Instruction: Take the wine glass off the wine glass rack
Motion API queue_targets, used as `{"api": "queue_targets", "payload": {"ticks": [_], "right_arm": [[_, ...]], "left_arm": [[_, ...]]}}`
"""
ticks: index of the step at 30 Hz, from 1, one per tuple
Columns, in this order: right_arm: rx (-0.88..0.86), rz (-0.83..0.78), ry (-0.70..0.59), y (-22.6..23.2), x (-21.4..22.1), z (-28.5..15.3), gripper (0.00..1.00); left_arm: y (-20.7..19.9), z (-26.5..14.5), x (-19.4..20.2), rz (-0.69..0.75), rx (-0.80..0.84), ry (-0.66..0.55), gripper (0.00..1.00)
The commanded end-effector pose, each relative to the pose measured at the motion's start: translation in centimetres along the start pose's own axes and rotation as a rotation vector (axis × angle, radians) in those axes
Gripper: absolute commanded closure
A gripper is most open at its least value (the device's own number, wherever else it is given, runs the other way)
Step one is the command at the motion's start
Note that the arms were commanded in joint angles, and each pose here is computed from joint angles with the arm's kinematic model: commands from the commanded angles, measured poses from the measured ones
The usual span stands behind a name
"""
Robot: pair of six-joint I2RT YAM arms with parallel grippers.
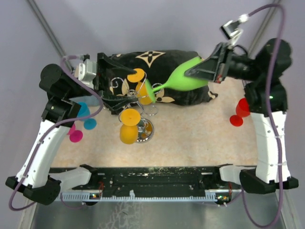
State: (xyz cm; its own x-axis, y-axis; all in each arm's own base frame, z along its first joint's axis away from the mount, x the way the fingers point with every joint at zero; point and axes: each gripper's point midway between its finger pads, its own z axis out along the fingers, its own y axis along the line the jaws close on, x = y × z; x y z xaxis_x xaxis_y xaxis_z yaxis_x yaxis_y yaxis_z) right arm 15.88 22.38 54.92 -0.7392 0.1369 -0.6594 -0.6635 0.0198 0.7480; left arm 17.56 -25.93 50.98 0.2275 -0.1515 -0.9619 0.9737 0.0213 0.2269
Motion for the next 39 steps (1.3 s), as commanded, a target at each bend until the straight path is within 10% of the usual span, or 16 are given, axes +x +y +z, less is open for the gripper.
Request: {"api": "queue_targets", "payload": {"ticks": [1,6,13,25,39], "right_arm": [[0.277,-0.196,-0.244,-1.1,-4.4,-4.1,1.00],[0.836,-0.208,-0.417,-10.8,-7.5,-10.2,1.00],[1.350,-0.120,-0.293,-23.5,-3.3,-17.7,1.00],[1.646,-0.065,-0.177,-33.8,7.6,-22.0,1.00],[1.801,-0.075,-0.128,-40.4,9.1,-24.3,1.00]], "left_arm": [[5.7,-1.9,-2.6,0.108,-0.382,-0.035,0.01],[8.9,-5.1,-5.1,0.123,-0.669,-0.049,0.01],[10.1,-8.9,-2.5,0.055,-0.852,0.098,0.03],[9.6,-9.5,0.5,-0.045,-0.853,0.151,0.05],[8.5,-9.9,1.3,-0.073,-0.838,0.178,0.08]]}}
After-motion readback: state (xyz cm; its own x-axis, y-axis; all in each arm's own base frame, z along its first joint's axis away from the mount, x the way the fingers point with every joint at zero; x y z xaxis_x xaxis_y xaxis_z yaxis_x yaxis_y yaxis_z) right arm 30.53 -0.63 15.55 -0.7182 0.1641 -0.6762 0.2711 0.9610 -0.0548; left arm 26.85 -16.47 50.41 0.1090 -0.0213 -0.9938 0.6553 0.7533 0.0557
